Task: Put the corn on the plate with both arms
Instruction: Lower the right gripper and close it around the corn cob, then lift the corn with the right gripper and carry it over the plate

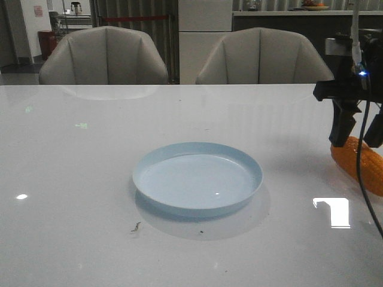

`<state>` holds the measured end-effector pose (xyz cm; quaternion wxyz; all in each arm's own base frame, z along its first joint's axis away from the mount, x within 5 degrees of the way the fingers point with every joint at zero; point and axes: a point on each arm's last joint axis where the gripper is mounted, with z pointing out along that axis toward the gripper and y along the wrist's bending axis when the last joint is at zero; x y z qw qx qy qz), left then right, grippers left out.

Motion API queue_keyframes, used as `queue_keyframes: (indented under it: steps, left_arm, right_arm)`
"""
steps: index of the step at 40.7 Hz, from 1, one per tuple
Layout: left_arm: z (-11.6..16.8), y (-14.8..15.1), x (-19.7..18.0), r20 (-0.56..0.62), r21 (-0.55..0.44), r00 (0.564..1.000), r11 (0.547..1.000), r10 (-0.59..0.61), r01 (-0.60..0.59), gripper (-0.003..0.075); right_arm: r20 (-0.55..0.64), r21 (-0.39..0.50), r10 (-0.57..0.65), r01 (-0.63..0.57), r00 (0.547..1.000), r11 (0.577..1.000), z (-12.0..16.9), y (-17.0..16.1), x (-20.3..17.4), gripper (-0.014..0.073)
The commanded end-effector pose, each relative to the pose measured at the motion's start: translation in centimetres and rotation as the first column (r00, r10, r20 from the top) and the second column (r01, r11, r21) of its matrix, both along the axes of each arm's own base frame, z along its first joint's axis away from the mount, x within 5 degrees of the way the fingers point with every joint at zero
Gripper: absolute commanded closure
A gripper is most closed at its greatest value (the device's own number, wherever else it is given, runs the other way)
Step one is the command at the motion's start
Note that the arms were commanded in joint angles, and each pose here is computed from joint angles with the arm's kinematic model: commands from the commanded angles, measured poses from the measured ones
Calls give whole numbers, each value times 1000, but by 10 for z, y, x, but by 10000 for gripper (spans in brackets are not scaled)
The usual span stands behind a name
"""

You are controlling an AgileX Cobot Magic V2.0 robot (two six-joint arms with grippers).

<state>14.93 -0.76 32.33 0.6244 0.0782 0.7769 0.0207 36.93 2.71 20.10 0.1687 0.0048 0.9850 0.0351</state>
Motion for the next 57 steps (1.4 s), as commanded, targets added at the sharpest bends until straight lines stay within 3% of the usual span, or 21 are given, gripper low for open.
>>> queue_keyframes:
  steps: [1,13,27,32,40,48,57]
  left_arm:
    - [18,2,1,121,-13,992,1000,22,-20,352]
    - [18,2,1,119,-13,993,1000,21,-20,352]
    - [18,2,1,118,-12,993,1000,21,-19,352]
    - [18,2,1,118,-12,993,1000,21,-19,352]
    - [18,2,1,118,-12,993,1000,21,-19,352]
    - [18,2,1,118,-12,993,1000,21,-19,352]
    - [18,2,1,118,-12,993,1000,21,-19,352]
  right_arm:
    - [93,-6,15,-14,996,1000,20,0,6,146]
    - [55,-66,47,-43,997,997,15,-4,5,28]
    - [24,-85,57,-55,998,995,0,-5,9,27]
    - [-15,-85,57,-58,998,995,-11,-5,10,77]
    - [-25,-85,57,-59,998,995,-13,-5,11,227]
    - [12,-85,72,-71,997,994,9,2,22,234]
    - [142,-85,171,-160,975,983,67,46,40,234]
